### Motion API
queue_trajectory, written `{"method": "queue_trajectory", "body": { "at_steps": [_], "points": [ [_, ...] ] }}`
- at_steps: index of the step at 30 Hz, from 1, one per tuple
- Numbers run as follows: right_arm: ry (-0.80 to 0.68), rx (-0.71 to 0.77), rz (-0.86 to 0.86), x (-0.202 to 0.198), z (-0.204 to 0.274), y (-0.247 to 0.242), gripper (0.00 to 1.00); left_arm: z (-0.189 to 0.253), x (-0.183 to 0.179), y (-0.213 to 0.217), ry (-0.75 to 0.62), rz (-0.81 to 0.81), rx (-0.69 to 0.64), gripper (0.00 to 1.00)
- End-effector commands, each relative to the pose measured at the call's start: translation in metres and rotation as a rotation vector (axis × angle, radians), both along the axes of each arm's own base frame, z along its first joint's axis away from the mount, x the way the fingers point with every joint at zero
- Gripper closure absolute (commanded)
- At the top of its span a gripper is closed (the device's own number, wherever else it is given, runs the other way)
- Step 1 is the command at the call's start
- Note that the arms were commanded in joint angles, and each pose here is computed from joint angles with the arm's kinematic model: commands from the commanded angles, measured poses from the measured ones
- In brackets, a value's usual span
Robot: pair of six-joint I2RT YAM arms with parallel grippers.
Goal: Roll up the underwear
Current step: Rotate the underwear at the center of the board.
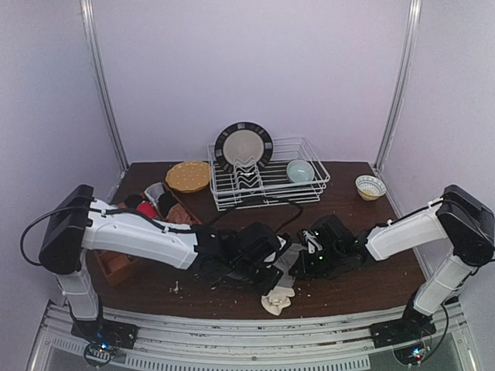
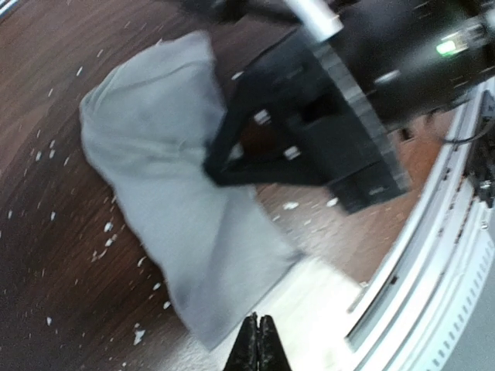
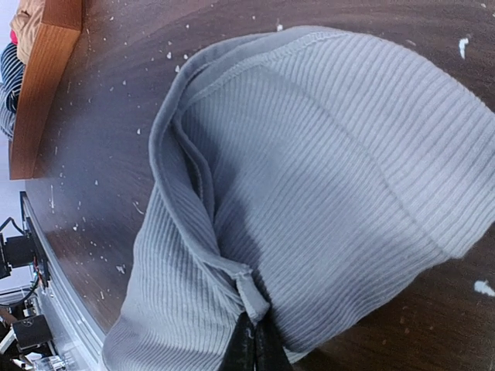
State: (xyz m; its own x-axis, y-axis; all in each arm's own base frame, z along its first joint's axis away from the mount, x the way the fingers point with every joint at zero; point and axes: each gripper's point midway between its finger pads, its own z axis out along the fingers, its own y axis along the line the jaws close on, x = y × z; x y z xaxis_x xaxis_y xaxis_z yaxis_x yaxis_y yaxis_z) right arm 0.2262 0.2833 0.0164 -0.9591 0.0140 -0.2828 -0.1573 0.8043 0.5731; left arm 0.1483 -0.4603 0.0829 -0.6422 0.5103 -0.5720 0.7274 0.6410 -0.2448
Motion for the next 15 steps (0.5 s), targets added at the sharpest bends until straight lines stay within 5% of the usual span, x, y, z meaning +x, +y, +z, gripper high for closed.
{"method": "queue_trajectory", "body": {
  "at_steps": [1,15],
  "points": [
    [0.086,-0.110,-0.038,-0.016,-0.039,-0.027,1.00,0.020,-0.009,-0.034,-0.008,-0.116,-0.081,1.00],
    [0.106,-0.076,-0.039,-0.016,-0.042,-0.020,1.00,-0.070,-0.021,-0.001,0.082,-0.094,0.067,1.00]
  ]
}}
